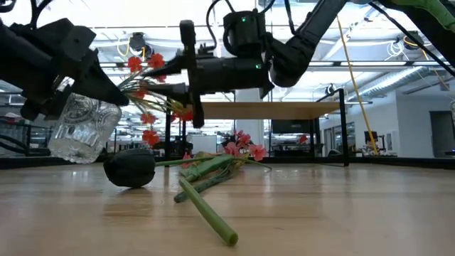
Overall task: Pick and place flowers into a vace then onto a shelf
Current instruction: Put the orange flowers into the left transparent vase
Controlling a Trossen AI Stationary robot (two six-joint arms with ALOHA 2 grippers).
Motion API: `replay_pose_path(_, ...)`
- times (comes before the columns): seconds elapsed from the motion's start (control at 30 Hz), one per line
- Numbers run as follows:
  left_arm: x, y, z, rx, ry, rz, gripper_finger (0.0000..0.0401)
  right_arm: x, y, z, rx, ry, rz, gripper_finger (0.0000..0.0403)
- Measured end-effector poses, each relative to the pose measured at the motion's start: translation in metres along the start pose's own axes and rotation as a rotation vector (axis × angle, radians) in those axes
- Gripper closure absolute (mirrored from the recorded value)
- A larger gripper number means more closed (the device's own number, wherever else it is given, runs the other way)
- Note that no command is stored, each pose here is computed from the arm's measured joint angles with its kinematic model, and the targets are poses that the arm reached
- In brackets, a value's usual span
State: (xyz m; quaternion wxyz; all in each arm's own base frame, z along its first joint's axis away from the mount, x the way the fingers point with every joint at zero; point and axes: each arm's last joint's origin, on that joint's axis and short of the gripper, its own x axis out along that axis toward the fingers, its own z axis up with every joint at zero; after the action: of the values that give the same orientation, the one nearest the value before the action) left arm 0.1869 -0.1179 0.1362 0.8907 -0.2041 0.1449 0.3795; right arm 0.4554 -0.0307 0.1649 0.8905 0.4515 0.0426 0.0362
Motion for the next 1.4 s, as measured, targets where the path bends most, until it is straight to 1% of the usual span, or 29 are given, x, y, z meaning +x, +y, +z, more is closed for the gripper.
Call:
replay_pose_path(0.07,0.002,-0.003,0.000,0.024,-0.005,-0.011,0.0072,0.000,0.001,0.000,0.020,0.000,0.004,0.0297)
replay_pose_path(0.17,0.003,-0.009,0.002,0.022,-0.020,-0.032,0.0072,0.000,0.001,0.000,0.042,0.001,0.013,0.0288)
replay_pose_path(0.3,0.008,-0.010,0.004,0.034,-0.016,-0.029,0.0072,0.000,0.003,-0.001,0.094,0.037,0.046,0.0283)
replay_pose_path(0.37,0.009,-0.012,0.006,0.023,-0.031,-0.031,0.0072,0.001,0.007,-0.004,0.074,0.039,0.063,0.0280)
replay_pose_path(0.43,0.011,-0.013,0.007,0.049,-0.025,-0.035,0.0072,0.001,0.009,-0.005,0.032,0.039,0.076,0.0278)
replay_pose_path(0.53,0.012,-0.018,0.009,0.063,-0.020,-0.056,0.0072,0.001,0.008,-0.005,0.046,0.052,0.084,0.0278)
replay_pose_path(0.6,0.013,-0.019,0.009,0.075,-0.020,-0.064,0.0072,0.001,0.009,-0.005,0.050,0.093,0.113,0.0278)
replay_pose_path(0.7,0.013,-0.022,0.010,0.080,-0.028,-0.078,0.0072,0.001,0.012,-0.009,0.034,0.124,0.138,0.0277)
replay_pose_path(0.8,0.013,-0.025,0.012,0.085,-0.035,-0.094,0.0072,0.002,0.013,-0.013,0.025,0.123,0.120,0.0277)
replay_pose_path(0.87,0.013,-0.025,0.012,0.096,-0.034,-0.093,0.0072,0.002,0.008,-0.015,0.074,0.154,0.069,0.0277)
replay_pose_path(0.93,0.013,-0.024,0.011,0.095,-0.029,-0.091,0.0072,0.001,0.004,-0.017,0.080,0.175,0.032,0.0277)
replay_pose_path(1.0,0.013,-0.025,0.012,0.072,-0.036,-0.095,0.0072,0.002,0.004,-0.020,0.053,0.179,0.026,0.0277)
replay_pose_path(1.07,0.013,-0.025,0.012,0.077,-0.033,-0.094,0.0072,0.002,0.006,-0.021,0.008,0.177,0.037,0.0277)
replay_pose_path(1.23,0.013,-0.025,0.012,0.073,-0.020,-0.102,0.0072,0.002,0.006,-0.017,-0.049,0.123,0.039,0.0277)
replay_pose_path(1.33,0.012,-0.027,0.012,0.073,-0.016,-0.118,0.0072,0.001,0.003,-0.012,-0.003,0.091,0.006,0.0277)
replay_pose_path(1.4,0.012,-0.029,0.013,0.077,-0.025,-0.127,0.0072,0.001,0.000,-0.009,-0.013,0.086,0.001,0.0277)
